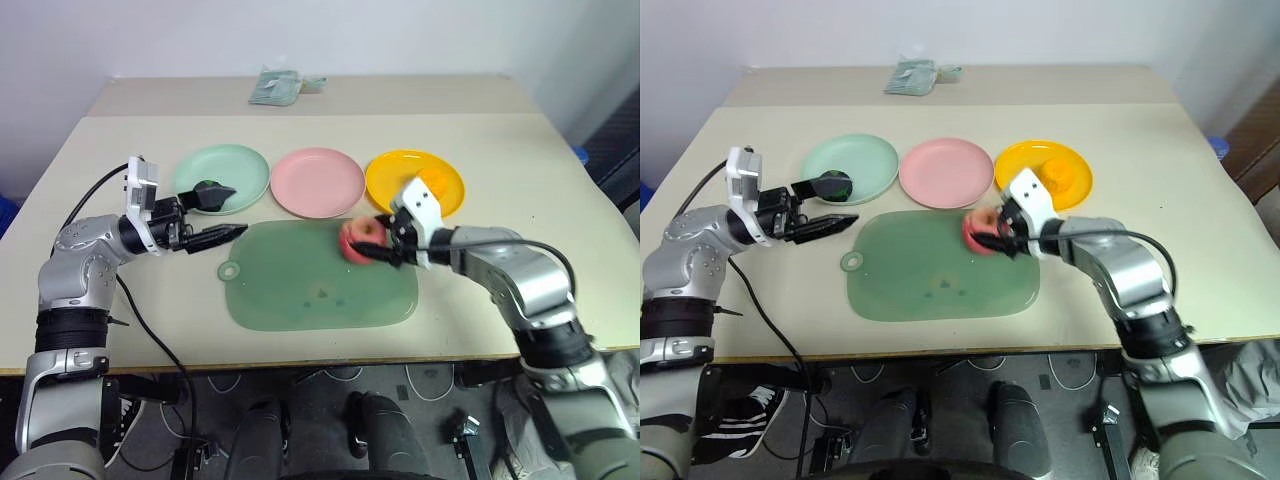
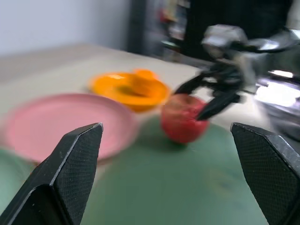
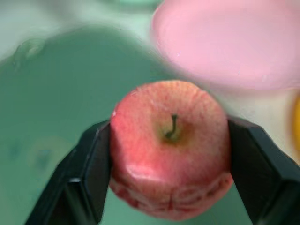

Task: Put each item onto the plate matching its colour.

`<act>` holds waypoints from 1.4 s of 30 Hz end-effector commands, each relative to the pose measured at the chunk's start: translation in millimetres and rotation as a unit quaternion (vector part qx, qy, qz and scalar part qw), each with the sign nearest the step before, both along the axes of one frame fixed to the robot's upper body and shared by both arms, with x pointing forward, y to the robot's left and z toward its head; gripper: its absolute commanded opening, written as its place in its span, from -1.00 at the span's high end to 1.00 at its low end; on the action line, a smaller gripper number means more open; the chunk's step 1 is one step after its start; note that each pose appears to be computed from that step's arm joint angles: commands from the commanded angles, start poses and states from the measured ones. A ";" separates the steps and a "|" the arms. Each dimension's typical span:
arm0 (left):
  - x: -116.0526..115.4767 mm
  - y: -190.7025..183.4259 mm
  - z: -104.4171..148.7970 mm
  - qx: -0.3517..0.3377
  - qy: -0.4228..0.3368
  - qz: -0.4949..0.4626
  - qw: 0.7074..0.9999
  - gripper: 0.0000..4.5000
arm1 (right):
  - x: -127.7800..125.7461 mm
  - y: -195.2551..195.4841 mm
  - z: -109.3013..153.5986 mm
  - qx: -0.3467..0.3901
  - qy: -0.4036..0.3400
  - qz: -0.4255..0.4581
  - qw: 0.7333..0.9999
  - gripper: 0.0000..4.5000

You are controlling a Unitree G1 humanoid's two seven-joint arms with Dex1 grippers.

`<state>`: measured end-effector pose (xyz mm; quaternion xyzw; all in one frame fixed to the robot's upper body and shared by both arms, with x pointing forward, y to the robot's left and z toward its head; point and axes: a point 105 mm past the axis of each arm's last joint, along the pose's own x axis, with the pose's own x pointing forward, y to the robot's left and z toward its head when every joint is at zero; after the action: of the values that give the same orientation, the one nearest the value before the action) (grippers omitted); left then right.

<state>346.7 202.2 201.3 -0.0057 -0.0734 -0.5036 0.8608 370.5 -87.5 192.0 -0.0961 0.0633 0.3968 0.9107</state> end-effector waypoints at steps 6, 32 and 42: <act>2.7 6.2 1.3 -0.017 -0.018 0.066 0.997 -1.00 | 66.0 29.9 36.8 0.063 -0.080 -0.084 0.991 -0.28; -15.1 -8.4 -6.6 -0.031 -0.032 -0.016 0.999 -1.00 | -38.9 -90.0 58.1 0.086 -0.201 0.032 0.975 -0.97; -11.3 -29.8 -3.3 -0.021 -0.030 -0.102 0.994 -1.00 | -103.1 -125.0 21.6 -0.049 -0.127 0.051 0.989 -0.97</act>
<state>334.4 174.6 188.5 -0.0302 -0.0916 -0.5829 0.8068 272.6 -214.4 198.4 -0.1664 -0.0117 0.4274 0.8886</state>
